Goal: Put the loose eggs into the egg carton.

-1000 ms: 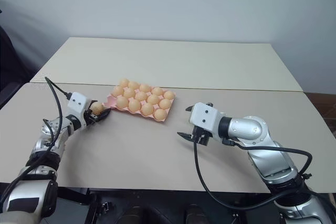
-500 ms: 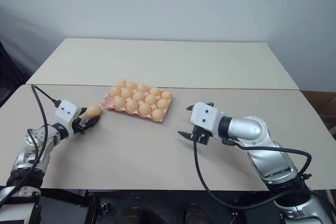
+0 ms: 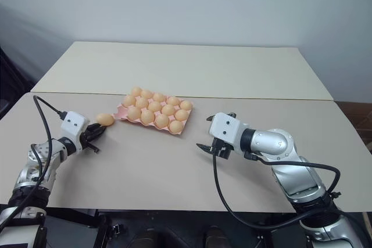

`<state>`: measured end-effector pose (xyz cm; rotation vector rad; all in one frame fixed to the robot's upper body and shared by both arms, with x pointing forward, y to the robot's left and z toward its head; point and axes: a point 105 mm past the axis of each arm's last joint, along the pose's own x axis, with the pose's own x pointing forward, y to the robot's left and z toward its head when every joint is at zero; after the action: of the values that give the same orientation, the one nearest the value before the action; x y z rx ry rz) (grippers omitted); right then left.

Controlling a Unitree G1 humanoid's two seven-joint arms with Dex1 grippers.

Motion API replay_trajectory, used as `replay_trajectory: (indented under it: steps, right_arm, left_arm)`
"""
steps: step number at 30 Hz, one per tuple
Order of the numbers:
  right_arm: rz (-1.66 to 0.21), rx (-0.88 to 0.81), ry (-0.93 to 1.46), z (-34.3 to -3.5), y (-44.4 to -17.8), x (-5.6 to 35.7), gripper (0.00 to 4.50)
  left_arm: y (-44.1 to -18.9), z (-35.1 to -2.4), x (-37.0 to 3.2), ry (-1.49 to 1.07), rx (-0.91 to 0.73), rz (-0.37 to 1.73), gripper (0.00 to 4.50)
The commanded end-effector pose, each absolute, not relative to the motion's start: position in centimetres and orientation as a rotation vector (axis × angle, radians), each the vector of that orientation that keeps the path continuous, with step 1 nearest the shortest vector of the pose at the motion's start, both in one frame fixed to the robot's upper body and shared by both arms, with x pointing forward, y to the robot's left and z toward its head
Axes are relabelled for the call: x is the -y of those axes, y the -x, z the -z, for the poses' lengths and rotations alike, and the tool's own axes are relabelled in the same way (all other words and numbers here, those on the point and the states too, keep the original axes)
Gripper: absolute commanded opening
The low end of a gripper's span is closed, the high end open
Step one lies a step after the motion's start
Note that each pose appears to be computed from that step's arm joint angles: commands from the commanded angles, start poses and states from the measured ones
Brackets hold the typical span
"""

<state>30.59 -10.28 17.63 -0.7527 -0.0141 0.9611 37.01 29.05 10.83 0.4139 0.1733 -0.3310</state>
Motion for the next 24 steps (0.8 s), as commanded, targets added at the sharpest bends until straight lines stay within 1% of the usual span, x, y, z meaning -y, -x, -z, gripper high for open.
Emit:
replay_trajectory:
  steps: [1,2,3,4,7,8,9,10,12,13,14,17,20,24]
  right_arm:
    - [-0.934,0.074,0.777,-19.0,-30.3,10.4,4.50]
    - [-0.933,0.073,0.777,-19.0,-30.3,10.5,4.50]
    - [-0.933,0.073,0.777,-19.0,-30.3,10.5,4.50]
    - [-0.932,0.073,0.777,-19.0,-30.4,10.5,4.50]
    - [-0.934,0.073,0.779,-19.1,-30.4,10.6,4.50]
    - [-0.936,0.073,0.780,-19.0,-30.5,10.5,4.50]
    - [-0.938,0.073,0.781,-19.0,-30.5,10.5,4.50]
    - [-0.939,0.073,0.782,-19.0,-30.6,10.5,4.50]
    - [-0.943,0.074,0.784,-19.0,-30.6,10.4,4.50]
    - [-0.945,0.075,0.785,-19.1,-30.7,10.4,4.50]
    - [-0.947,0.077,0.786,-19.1,-30.7,10.4,4.50]
    - [-0.950,0.078,0.786,-19.1,-30.7,10.4,4.50]
    - [-0.953,0.078,0.786,-19.0,-30.6,10.3,4.50]
    - [-0.950,0.078,0.787,-19.1,-30.7,10.4,4.50]
  left_arm:
    - [-36.2,-11.4,-29.3,-0.430,-0.170,0.352,0.79]
    - [-36.0,-11.5,-29.2,-0.416,-0.168,0.365,0.79]
    - [-35.8,-11.7,-29.2,-0.415,-0.166,0.367,1.15]
    - [-35.7,-11.8,-29.2,-0.424,-0.165,0.364,1.29]
    - [-35.4,-12.5,-29.2,-0.450,-0.146,0.343,2.18]
    - [-35.3,-12.8,-29.1,-0.452,-0.134,0.336,2.59]
    - [-35.2,-13.0,-29.1,-0.452,-0.127,0.331,2.85]
    - [-35.1,-13.1,-29.1,-0.451,-0.123,0.327,3.26]
    - [-34.9,-13.3,-29.1,-0.461,-0.116,0.309,3.83]
    - [-34.8,-13.4,-29.1,-0.461,-0.115,0.306,4.22]
    - [-34.5,-13.4,-29.0,-0.463,-0.114,0.315,4.47]
    - [-34.2,-13.7,-28.9,-0.498,-0.091,0.303,4.49]
    - [-33.7,-13.8,-28.0,-0.470,-0.056,0.362,4.49]
    - [-34.7,-13.9,-27.8,-0.462,-0.042,0.337,4.49]
